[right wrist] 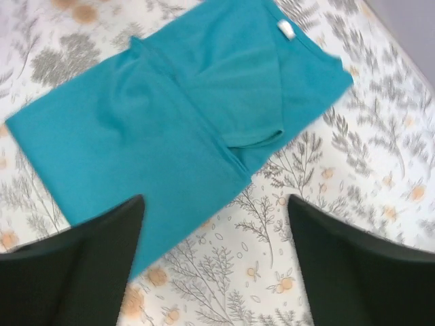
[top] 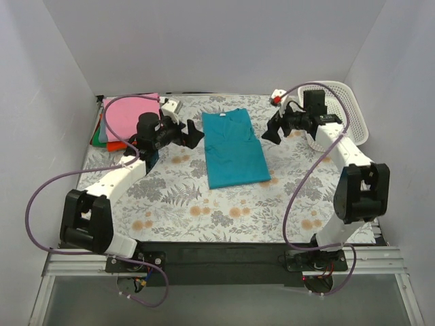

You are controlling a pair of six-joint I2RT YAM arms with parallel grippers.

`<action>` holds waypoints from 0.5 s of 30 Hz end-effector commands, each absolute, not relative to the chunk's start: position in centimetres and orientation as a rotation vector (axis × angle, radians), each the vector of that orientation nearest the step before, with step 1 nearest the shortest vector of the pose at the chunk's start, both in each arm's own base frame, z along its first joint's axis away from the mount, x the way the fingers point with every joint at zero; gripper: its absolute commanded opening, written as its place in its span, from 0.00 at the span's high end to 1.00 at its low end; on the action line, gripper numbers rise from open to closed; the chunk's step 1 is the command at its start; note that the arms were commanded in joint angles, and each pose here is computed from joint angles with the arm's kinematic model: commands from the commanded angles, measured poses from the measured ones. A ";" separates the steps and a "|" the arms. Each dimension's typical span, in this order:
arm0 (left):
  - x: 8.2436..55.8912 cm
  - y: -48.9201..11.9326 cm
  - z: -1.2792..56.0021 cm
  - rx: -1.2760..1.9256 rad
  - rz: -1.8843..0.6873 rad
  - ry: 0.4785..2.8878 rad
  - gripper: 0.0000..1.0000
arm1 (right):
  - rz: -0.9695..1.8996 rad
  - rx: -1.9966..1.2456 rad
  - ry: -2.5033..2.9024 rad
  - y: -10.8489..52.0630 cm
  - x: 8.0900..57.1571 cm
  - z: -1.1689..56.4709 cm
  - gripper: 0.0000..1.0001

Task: Fold and stack the t-shirts
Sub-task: Fold the tshirt

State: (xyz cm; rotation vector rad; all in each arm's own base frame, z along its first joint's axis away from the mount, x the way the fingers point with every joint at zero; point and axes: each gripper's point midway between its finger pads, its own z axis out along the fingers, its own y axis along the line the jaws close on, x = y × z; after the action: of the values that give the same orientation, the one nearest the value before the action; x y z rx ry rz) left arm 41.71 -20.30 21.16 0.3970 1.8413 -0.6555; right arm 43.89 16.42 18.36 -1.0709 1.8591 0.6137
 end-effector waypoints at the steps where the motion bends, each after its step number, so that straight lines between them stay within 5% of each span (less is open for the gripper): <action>1: 37.9 -21.6 20.9 0.679 -0.732 1.688 0.02 | 0.633 -1.302 1.558 17.8 40.2 18.3 0.02; 7: 29.2 -24.4 13.4 1.288 -0.529 1.476 0.02 | 0.817 -1.669 1.389 18.6 31.5 12.3 0.02; 15: 24.2 -27.2 7.2 1.595 -0.467 1.405 0.10 | 0.366 -1.974 1.261 17.0 28.0 6.3 0.02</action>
State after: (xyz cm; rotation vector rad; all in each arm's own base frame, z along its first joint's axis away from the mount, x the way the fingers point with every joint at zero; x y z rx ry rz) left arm 22.93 -26.52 6.89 1.4971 1.5368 -0.6156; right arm 25.27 17.65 5.51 -1.8876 1.4156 0.6589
